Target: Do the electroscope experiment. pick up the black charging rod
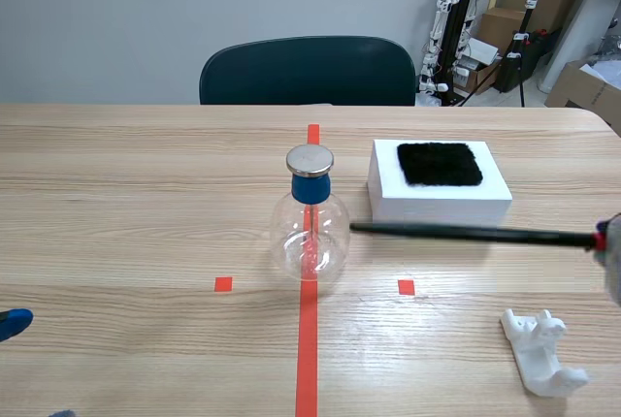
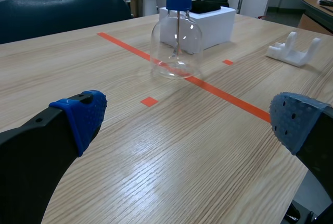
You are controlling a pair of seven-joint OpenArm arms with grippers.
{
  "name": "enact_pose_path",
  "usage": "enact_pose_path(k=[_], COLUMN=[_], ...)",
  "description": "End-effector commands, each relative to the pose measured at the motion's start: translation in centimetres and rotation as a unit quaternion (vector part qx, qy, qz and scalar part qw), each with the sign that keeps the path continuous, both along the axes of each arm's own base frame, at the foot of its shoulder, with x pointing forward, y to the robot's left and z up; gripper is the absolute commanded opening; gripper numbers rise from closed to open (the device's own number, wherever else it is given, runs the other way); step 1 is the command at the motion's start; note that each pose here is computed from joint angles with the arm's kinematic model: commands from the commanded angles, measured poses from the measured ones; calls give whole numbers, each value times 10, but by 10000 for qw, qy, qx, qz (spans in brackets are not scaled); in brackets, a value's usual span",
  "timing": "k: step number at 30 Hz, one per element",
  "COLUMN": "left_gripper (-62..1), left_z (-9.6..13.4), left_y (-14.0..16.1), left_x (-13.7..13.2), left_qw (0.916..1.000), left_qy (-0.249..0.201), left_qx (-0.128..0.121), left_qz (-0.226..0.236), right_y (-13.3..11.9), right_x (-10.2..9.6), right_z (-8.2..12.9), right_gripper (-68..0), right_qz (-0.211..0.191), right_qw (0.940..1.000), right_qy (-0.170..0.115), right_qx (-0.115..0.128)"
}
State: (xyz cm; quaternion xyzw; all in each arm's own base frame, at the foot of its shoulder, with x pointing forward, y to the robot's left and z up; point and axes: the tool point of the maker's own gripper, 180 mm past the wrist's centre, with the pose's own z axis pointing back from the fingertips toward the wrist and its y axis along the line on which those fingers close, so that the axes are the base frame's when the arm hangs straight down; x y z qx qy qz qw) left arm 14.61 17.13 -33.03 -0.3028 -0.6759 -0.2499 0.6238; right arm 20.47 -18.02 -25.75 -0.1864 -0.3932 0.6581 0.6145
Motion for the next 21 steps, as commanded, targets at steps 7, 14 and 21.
enact_pose_path(k=[7,14,21], left_gripper=[14,14,14], left_z=[13,13,13], left_y=[2,2,2], left_x=[2,2,2], left_qw=[9996,9996,9996], left_qy=[-232,-232,-232], left_qx=[-168,-168,-168], left_qz=[-5,-5,-5], right_y=[12,30,60], right_x=[4,-25,-47], right_z=[58,42,30], right_gripper=[-675,-675,-675], right_qz=[-310,-409,-403], right_qw=[9735,9721,9653], right_qy=[-1986,-1614,-1209], right_qx=[1086,1653,2278])
